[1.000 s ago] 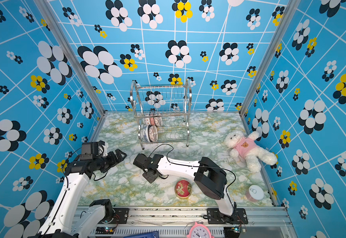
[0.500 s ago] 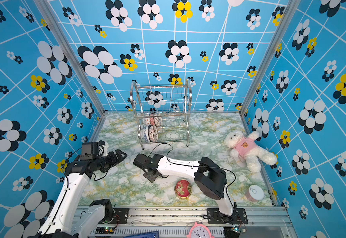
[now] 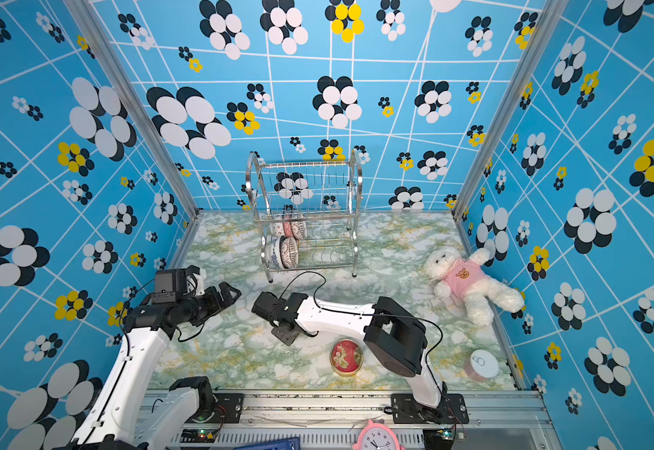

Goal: Load bowls into a dish rack
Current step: Pick up the bowl from the center of the table.

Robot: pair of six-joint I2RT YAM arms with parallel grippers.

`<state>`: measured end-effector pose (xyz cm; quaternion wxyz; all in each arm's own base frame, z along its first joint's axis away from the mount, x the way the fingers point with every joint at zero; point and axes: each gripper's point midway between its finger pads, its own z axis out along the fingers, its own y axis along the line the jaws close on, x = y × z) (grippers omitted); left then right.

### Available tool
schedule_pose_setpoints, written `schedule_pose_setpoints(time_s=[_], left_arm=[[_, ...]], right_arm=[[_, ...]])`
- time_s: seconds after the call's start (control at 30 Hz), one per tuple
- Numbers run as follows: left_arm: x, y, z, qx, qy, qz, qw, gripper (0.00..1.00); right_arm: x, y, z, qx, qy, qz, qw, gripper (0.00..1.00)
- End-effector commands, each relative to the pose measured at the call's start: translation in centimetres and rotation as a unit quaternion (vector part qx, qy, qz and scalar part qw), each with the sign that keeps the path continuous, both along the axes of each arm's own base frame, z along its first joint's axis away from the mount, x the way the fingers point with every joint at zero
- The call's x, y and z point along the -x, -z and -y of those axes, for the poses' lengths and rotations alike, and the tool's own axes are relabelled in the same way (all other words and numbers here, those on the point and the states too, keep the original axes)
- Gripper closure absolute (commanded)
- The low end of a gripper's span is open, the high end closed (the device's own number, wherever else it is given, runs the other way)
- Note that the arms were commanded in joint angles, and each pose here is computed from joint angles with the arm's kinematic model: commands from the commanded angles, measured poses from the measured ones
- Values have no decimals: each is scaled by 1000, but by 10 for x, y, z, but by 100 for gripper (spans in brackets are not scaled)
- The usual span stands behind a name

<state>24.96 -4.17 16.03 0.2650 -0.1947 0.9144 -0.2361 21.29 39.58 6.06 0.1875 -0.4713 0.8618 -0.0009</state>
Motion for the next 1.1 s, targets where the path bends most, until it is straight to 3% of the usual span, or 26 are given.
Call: schedule_pose_setpoints(time_s=[0.0,0.57,1.07], left_arm=[[2,2,4,0,16,5,1000,1],[1,-5,17,22,46,28,998,1],[1,-8,32,41,79,45,995,1]], right_arm=[[1,3,0,5,-2,9,1000,85],[10,-33,-6,-90,30,2,995,92],[24,-50,0,-183,68,-21,980,93]])
